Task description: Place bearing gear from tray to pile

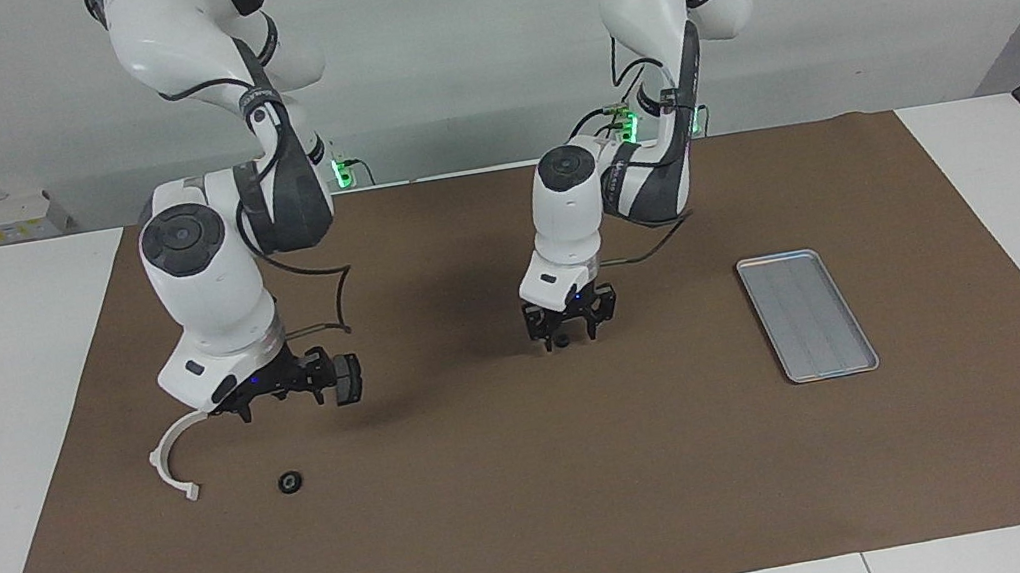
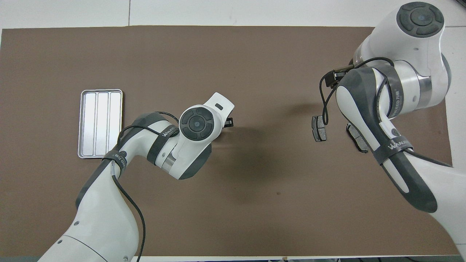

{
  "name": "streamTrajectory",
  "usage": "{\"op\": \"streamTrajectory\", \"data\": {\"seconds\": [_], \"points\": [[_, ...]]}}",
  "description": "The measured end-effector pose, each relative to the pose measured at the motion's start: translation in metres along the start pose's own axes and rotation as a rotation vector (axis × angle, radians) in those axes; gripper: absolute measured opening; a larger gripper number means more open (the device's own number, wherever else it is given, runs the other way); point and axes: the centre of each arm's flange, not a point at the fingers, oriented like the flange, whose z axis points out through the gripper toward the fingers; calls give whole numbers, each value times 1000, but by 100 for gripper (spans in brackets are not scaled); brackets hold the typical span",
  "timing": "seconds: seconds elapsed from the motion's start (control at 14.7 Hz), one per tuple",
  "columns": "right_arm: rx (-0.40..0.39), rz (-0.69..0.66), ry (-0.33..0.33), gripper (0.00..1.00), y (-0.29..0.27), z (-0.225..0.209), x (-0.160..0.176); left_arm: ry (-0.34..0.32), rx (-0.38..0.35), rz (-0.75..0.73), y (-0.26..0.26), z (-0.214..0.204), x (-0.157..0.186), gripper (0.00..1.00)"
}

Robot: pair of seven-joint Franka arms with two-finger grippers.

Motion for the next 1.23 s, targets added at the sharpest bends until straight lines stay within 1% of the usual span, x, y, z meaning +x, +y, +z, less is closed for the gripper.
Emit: {"op": "streamTrajectory", "data": {"seconds": [0.07, 0.14, 0.2, 0.27, 0.34, 0.41, 0.48, 0.54, 0.61, 0.68, 0.75, 0.82, 0.89, 0.95, 1.16, 1.23], "points": [[6, 19, 1, 100, -8, -1, 0, 0, 2, -1, -1, 0, 1, 90], [16, 64, 3, 100, -23, -3, 0, 0, 8, -3, -4, -3, 6, 95], [30, 117, 5, 100, -45, -6, -2, 3, 15, -5, -15, -9, 19, 100], [43, 165, 5, 100, -73, -9, -4, 4, 26, -4, -36, -23, 40, 100], [51, 203, 5, 100, -103, -12, -8, 4, 41, -4, -67, -46, 67, 98], [54, 233, 5, 100, -131, -15, -13, 6, 51, -5, -109, -81, 96, 97], [56, 257, 6, 100, -156, -17, -18, 16, 50, -4, -154, -125, 121, 97], [57, 279, 6, 100, -175, -18, -23, 40, 47, -7, -200, -177, 139, 99], [58, 300, 6, 100, -190, -19, -27, 75, 49, -20, -243, -227, 149, 100], [61, 323, 8, 100, -203, -20, -30, 116, 50, -39, -281, -270, 152, 100], [70, 351, 16, 100, -220, -20, -34, 154, 51, -57, -314, -304, 151, 100], [83, 376, 24, 100, -240, -20, -38, 183, 53, -68, -338, -328, 148, 100], [95, 400, 32, 100, -263, -18, -44, 189, 59, -74, -356, -345, 141, 100], [104, 425, 34, 100, -284, -15, -50, 155, 69, -67, -367, -350, 133, 100], [110, 507, 6, 100, -341, 15, -65, -53, 88, -33, -378, -341, 106, 100], [113, 531, -3, 100, -357, 27, -66, -110, 90, -28, -377, -337, 96, 100]]}}
